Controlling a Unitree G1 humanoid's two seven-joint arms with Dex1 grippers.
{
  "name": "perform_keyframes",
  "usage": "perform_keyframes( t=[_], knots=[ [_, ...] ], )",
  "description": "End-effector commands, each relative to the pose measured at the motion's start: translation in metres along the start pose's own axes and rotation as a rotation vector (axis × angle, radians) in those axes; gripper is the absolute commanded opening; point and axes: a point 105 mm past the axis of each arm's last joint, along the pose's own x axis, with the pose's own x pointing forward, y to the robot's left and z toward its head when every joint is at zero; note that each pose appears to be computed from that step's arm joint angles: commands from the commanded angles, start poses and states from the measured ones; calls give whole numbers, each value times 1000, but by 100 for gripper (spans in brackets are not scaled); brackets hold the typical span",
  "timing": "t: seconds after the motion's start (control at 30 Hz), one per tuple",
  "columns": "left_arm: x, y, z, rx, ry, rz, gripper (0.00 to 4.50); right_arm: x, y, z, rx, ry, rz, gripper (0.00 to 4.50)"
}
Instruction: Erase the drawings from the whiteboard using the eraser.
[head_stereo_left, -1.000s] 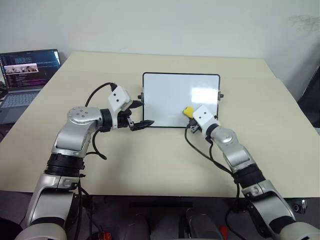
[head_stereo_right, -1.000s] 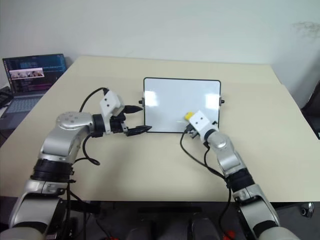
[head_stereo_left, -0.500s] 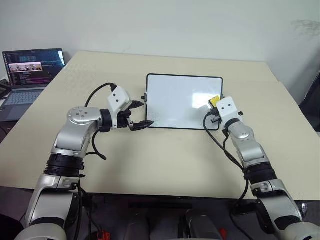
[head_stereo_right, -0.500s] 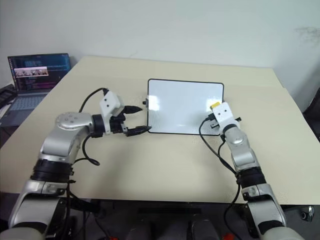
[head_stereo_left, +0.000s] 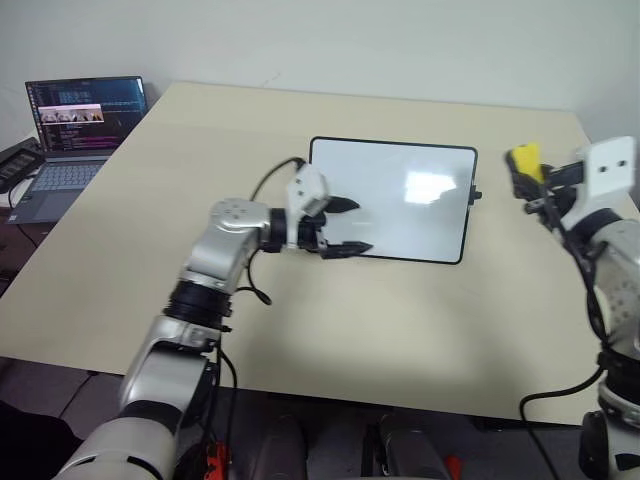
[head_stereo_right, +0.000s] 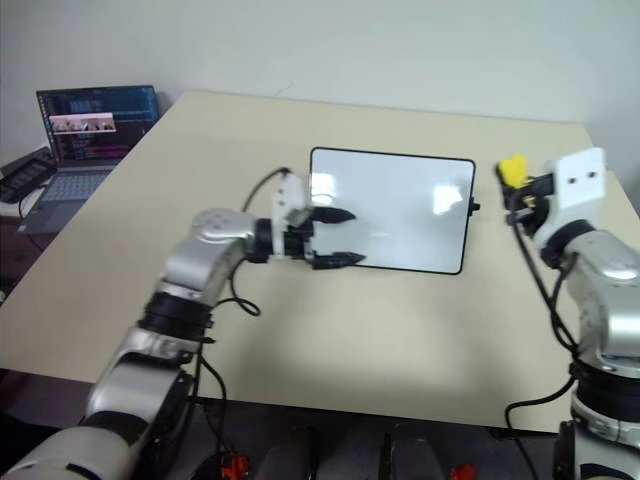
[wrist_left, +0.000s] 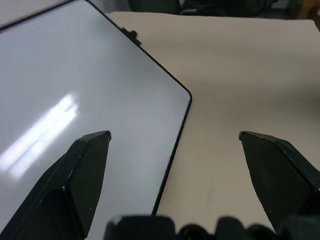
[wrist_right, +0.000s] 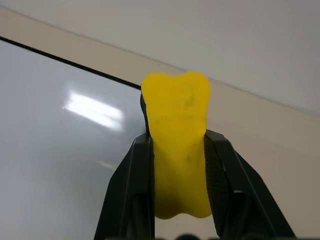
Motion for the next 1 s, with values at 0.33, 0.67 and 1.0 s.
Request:
perform_keyframes(
  t=[0.33, 0.67, 1.0],
  knots=[
    [72, -29, 13, 122, -90, -23, 450, -3, -52, -89, 65, 374, -153, 99],
    [75, -34, 8, 127, -76, -14, 450, 6, -66, -106, 26, 450, -121, 99],
    [72, -32, 7, 122, -71, -5, 450, 6, -65, -115, 115, 473, -93, 134]
  ],
)
